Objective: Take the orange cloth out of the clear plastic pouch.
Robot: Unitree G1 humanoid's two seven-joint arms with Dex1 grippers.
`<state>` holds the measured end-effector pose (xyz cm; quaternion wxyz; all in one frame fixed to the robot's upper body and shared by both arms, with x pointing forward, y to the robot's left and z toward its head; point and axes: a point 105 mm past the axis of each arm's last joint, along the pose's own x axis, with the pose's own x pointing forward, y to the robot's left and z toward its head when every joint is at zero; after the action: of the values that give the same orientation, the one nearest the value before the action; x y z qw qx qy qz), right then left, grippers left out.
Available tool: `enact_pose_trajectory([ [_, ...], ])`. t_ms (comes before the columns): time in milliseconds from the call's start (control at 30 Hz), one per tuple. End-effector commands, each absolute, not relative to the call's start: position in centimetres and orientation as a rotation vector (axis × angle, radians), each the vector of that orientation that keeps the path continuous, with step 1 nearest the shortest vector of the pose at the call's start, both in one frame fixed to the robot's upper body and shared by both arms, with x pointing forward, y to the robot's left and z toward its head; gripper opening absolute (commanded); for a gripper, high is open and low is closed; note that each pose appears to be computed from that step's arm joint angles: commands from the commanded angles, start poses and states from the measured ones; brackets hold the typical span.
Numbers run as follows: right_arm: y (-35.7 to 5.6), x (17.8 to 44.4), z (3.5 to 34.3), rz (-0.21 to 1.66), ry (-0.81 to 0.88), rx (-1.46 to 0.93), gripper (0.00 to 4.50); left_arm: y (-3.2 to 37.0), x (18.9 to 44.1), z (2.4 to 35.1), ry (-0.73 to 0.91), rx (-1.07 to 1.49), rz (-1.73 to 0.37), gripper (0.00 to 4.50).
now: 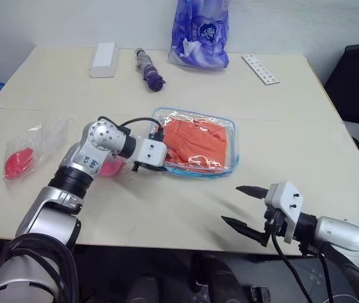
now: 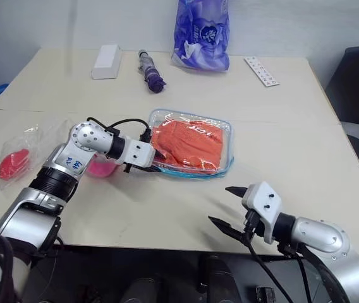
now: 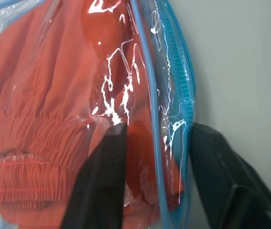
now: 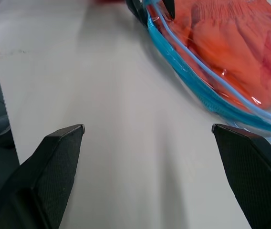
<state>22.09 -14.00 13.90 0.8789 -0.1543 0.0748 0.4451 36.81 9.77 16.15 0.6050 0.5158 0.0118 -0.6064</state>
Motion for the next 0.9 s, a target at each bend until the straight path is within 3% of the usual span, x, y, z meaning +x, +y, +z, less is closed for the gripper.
enact_pose_trajectory([
  [33, -13.9, 22.1, 15.0, 0.925, 0.094, -0.364, 4.5, 8.9, 36.5, 17.8, 0.004, 1.03, -1.419, 0.47],
  [100, -13.9, 22.3, 14.8, 0.932, 0.096, -0.382, 4.5, 8.2, 36.0, 18.8, 0.016, 0.842, -1.45, 0.02],
  [267, -12.9, 24.3, 14.7, 0.932, 0.061, -0.436, 4.5, 7.6, 35.5, 20.9, 0.02, 0.615, -1.433, 0.02],
  [533, -10.1, 29.6, 15.6, 0.929, 0.003, -0.469, 4.5, 7.9, 35.4, 20.1, 0.04, 0.595, -1.365, 0.02],
  [800, -9.5, 30.7, 16.4, 0.926, -0.001, -0.449, 4.5, 7.8, 35.2, 19.7, 0.028, 0.604, -1.339, 0.02],
  [900, -9.3, 30.8, 16.4, 0.927, -0.001, -0.439, 3.89, 7.7, 35.1, 19.7, 0.017, 0.613, -1.34, 0.0],
])
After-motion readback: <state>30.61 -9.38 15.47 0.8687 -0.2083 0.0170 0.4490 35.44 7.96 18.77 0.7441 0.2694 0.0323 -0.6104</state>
